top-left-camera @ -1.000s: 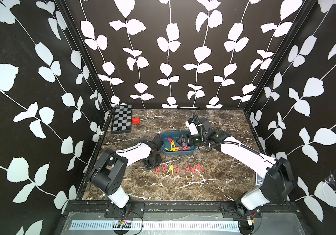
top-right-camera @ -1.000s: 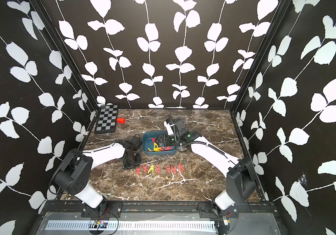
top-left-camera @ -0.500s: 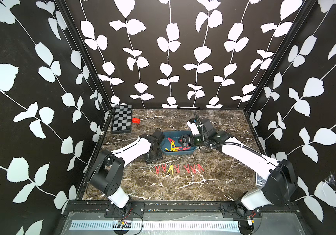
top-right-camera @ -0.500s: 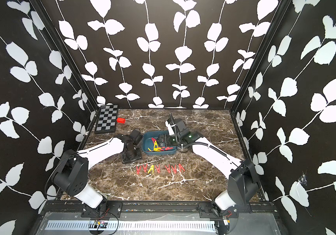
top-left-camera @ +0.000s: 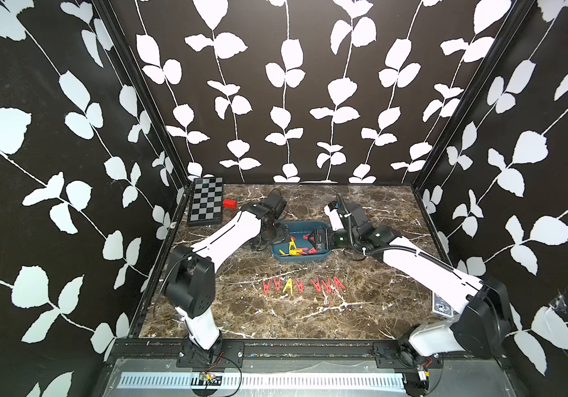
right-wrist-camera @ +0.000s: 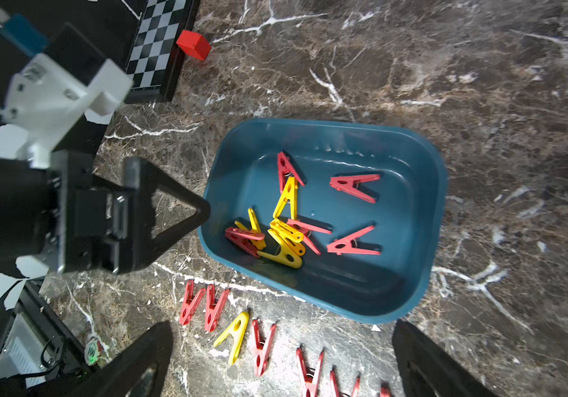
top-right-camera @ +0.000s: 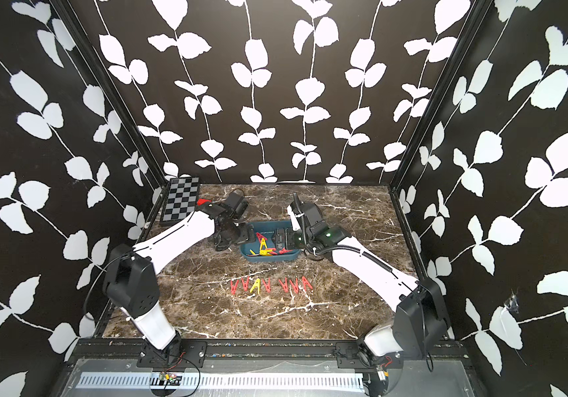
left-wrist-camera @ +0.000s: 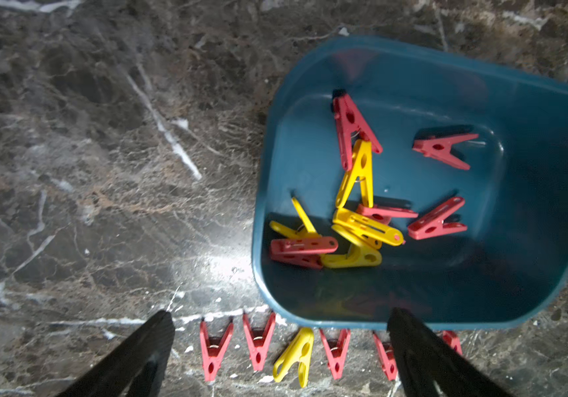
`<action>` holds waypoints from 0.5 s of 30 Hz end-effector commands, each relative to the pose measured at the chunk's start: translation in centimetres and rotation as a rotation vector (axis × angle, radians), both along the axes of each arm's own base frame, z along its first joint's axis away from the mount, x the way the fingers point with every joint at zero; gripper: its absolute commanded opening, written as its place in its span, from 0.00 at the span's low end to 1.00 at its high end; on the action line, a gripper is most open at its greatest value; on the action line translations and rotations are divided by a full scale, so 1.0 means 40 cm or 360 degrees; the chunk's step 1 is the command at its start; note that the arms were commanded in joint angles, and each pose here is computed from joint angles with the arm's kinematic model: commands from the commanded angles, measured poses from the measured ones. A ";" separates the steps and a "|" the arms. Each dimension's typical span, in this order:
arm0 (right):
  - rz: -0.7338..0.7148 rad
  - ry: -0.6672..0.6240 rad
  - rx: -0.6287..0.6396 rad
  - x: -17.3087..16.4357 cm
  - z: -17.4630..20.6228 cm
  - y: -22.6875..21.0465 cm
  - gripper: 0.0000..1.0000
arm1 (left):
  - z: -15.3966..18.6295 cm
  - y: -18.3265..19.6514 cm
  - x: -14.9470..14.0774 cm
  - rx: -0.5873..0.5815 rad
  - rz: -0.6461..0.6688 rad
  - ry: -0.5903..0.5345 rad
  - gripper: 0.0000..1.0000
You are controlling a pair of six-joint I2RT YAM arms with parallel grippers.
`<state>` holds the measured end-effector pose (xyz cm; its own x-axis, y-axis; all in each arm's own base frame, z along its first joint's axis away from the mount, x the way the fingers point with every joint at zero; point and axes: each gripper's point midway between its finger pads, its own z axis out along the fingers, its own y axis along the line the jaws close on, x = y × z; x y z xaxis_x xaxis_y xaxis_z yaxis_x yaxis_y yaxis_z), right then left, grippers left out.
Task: Take the clothespins out of the storage box
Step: Place the clothespin at the center of the board.
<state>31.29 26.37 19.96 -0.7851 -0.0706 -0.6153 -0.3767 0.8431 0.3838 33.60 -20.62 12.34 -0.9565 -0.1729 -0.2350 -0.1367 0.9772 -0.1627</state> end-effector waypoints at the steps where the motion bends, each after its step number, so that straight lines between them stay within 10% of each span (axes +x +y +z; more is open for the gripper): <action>1: -0.0050 -0.0051 0.0002 0.005 0.019 -0.028 0.99 | 0.007 -0.031 0.023 -0.0037 -0.0035 0.0006 0.98; 15: -0.0126 -0.0073 -0.0038 0.015 0.023 -0.080 0.99 | -0.074 -0.106 0.131 -0.0031 -0.0036 0.0036 0.48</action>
